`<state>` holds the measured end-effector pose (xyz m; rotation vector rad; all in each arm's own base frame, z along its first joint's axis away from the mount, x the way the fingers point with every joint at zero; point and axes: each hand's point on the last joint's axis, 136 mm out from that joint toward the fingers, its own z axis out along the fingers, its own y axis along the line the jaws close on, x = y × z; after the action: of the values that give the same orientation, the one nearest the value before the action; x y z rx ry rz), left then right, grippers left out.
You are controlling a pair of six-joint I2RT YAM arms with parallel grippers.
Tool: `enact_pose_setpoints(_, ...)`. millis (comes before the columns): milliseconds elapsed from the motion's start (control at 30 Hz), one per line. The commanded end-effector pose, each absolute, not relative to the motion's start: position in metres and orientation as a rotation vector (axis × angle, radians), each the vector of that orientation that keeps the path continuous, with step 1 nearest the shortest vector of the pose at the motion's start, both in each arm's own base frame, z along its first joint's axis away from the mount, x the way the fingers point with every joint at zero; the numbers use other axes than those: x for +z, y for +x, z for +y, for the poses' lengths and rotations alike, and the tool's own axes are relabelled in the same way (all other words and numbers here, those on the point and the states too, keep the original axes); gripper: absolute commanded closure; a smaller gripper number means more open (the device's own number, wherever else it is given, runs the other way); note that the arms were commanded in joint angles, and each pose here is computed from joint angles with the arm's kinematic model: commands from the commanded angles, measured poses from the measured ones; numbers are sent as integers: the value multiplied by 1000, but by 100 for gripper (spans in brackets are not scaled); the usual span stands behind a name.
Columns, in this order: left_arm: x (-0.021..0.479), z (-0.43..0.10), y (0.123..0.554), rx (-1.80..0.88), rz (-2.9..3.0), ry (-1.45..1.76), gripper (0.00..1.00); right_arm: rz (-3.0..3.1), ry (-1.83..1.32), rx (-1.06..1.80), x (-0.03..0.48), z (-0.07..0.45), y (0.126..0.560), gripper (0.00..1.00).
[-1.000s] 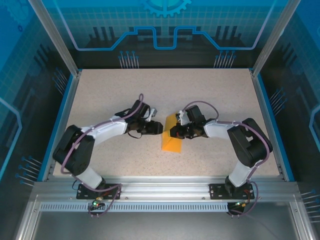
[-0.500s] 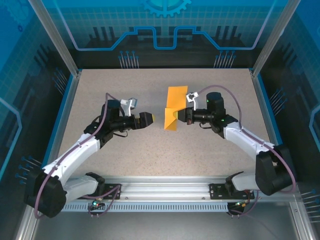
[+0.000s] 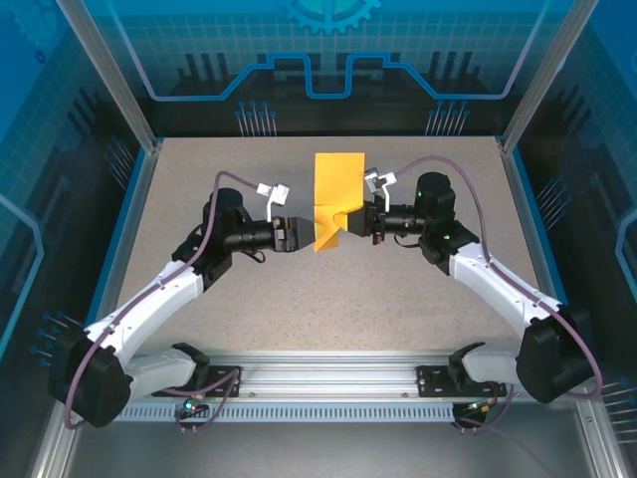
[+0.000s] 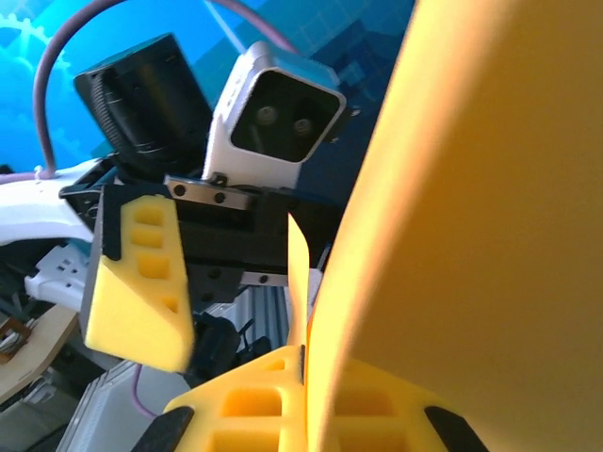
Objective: Fold a paper plane with a square sheet of paper (fold left side to right side)
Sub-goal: Turn over the paper at the center of the table.
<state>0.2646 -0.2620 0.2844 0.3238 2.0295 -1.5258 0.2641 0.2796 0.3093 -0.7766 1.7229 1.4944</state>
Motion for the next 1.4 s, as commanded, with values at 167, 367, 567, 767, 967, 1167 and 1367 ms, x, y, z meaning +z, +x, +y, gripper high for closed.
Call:
enact_pose_setpoints(167, 319, -274, 256, -1587, 1910, 419, 20, 1674, -775, 1547, 328, 288, 259, 95)
enact_pose_setpoints(367, 320, -271, 254, -1560, 1903, 411, 49, 1688, -742, 1550, 324, 285, 258, 94)
enact_pose_setpoints(567, 315, -271, 257, -1555, 1925, 389, 69, 1730, -710, 1550, 310, 282, 258, 91)
enact_pose_setpoints(767, 303, -268, 261, -1513, 1971, 347, 88, 1756, -681, 1529, 304, 278, 261, 84)
enact_pose_setpoints(967, 267, -256, 270, -1348, 2122, 259, 97, 1900, -583, 1389, 277, 256, 268, 61)
enact_pose_setpoints(1167, 216, -235, 269, -944, 2343, 240, 100, 2236, -337, 944, 218, 191, 284, 44)
enact_pose_setpoints(1367, 186, -213, 261, -349, 2486, 328, 100, 2519, -14, 403, 169, 98, 280, 29)
